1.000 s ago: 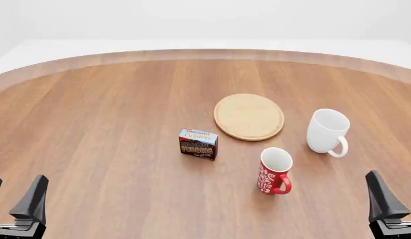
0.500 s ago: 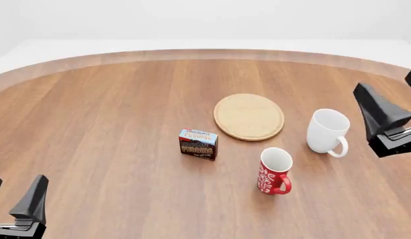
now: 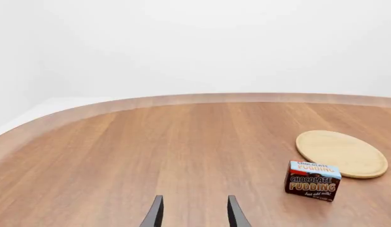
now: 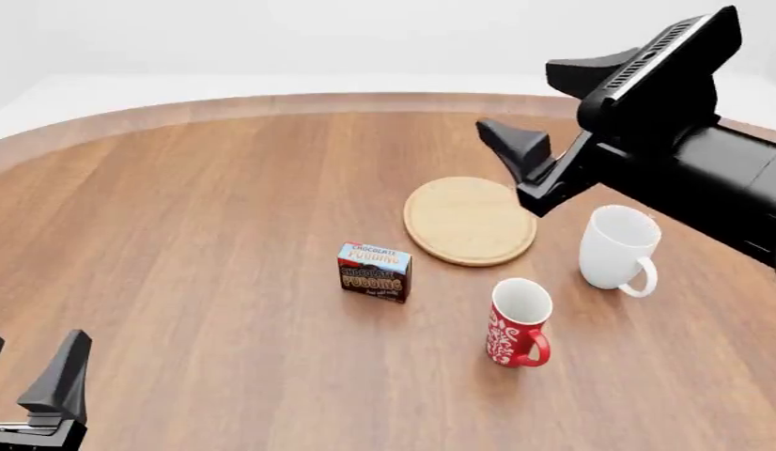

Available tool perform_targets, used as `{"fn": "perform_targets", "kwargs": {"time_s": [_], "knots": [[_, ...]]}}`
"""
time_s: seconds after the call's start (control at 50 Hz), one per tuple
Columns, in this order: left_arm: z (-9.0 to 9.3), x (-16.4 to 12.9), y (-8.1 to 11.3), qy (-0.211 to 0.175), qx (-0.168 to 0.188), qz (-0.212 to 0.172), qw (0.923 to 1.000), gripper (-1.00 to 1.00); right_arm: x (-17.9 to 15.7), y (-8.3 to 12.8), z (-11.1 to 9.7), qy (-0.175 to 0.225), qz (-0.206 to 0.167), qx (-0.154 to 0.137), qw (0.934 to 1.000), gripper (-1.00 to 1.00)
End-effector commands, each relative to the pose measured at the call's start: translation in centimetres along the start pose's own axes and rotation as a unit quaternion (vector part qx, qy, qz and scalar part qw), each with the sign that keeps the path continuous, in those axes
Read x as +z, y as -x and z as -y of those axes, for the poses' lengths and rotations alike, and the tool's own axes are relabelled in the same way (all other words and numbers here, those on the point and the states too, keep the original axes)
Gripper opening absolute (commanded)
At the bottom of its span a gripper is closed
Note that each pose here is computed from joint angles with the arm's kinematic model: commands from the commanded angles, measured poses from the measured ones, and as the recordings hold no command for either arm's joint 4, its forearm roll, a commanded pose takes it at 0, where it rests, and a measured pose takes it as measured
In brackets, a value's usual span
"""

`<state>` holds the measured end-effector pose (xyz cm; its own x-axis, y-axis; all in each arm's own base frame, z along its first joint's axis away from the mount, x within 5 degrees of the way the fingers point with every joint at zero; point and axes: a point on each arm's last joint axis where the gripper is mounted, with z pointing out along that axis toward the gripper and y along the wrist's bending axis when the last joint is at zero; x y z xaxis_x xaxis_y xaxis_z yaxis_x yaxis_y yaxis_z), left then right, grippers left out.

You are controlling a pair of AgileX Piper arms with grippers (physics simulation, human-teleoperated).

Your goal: Put the chocolate pudding to the left of the plate.

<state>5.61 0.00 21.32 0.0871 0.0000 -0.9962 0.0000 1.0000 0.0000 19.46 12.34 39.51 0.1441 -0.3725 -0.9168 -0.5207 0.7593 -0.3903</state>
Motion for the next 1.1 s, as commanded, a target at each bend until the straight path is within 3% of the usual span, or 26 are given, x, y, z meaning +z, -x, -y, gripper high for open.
{"fn": "perform_targets", "kwargs": {"time_s": [0.02, 0.16, 0.34, 0.86, 1.1], "knots": [[0.0, 0.0, 0.0, 0.0, 0.0, 0.0, 1.0, 1.0, 4.1, 0.6, -2.4, 0.061, -0.026, -0.052, 0.9965, 1.0], [0.0, 0.0, 0.0, 0.0, 0.0, 0.0, 1.0, 1.0, 5.3, 0.4, -4.3, 0.102, -0.046, -0.056, 0.9921, 1.0], [0.0, 0.0, 0.0, 0.0, 0.0, 0.0, 1.0, 1.0, 6.8, -1.6, -6.5, 0.135, -0.081, -0.052, 0.9862, 1.0], [0.0, 0.0, 0.0, 0.0, 0.0, 0.0, 1.0, 1.0, 9.2, -5.7, -8.7, 0.148, -0.121, -0.03, 0.9812, 1.0], [0.0, 0.0, 0.0, 0.0, 0.0, 0.0, 1.0, 1.0, 9.8, -7.7, -8.5, 0.136, -0.135, -0.017, 0.9813, 1.0]]}}
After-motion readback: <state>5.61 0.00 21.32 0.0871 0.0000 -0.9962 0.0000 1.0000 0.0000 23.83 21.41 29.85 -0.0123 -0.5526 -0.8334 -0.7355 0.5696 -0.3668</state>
